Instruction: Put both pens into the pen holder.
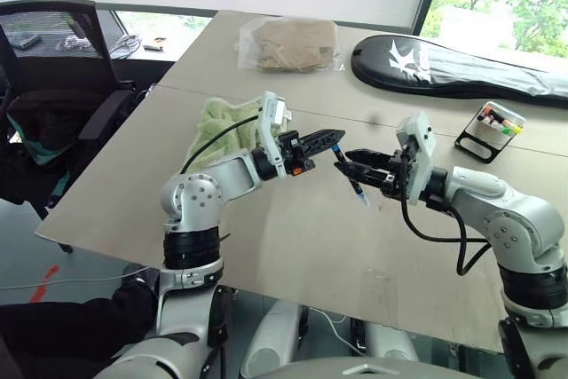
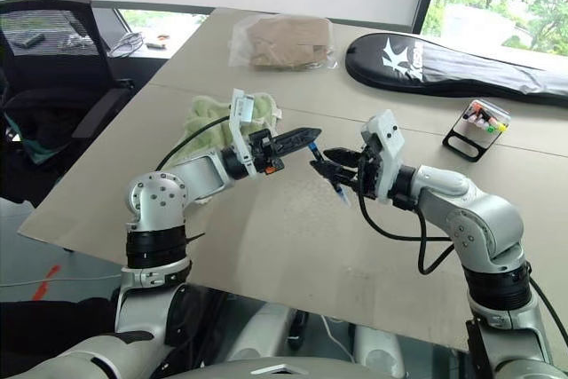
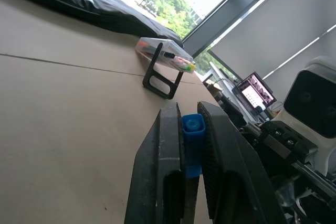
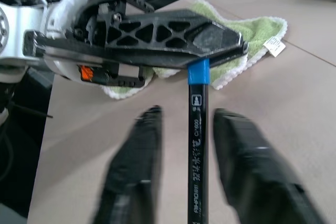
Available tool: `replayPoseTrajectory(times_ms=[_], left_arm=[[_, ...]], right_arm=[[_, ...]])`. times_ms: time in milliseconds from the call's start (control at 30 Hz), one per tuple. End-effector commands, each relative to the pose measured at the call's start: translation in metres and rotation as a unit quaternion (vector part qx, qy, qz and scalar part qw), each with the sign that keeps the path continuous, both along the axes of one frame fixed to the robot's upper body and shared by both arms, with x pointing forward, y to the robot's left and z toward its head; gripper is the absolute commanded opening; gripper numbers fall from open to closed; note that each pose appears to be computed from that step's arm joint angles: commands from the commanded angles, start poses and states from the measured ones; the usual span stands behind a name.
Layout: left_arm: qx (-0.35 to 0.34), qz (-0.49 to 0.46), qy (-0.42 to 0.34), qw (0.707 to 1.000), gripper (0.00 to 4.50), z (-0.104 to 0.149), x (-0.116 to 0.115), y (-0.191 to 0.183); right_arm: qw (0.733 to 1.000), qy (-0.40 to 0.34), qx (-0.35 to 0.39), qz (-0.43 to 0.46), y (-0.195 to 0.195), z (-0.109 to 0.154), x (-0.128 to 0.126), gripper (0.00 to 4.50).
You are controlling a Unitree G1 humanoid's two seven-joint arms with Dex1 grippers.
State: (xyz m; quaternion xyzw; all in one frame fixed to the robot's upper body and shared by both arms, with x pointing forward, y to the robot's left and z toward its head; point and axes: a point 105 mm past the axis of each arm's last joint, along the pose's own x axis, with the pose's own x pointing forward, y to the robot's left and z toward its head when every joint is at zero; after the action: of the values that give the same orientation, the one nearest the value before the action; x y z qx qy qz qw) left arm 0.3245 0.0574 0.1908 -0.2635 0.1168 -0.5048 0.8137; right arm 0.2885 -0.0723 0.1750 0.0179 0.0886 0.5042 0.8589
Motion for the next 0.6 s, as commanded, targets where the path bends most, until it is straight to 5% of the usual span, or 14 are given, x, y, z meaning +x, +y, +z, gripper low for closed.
replayPoseTrajectory(times_ms=[33, 333, 600], left_arm=[[-0.024, -0.002, -0.029, 0.999, 0.00, 0.017, -0.005, 0.001], [-0.033, 0.014, -0.025, 0.999, 0.00, 0.019, -0.001, 0.011], [-0.017, -0.006, -0.025, 1.000, 0.00, 0.014, -0.005, 0.003]], right_arm=[[1.000, -0.012, -0.002, 0.017, 0.004, 0.005, -0.003, 1.03], [1.000, 0.009, -0.020, -0.003, -0.006, -0.010, -0.007, 1.03], [1.000, -0.008, 0.017, 0.009, 0.010, 0.007, -0.005, 1.03]])
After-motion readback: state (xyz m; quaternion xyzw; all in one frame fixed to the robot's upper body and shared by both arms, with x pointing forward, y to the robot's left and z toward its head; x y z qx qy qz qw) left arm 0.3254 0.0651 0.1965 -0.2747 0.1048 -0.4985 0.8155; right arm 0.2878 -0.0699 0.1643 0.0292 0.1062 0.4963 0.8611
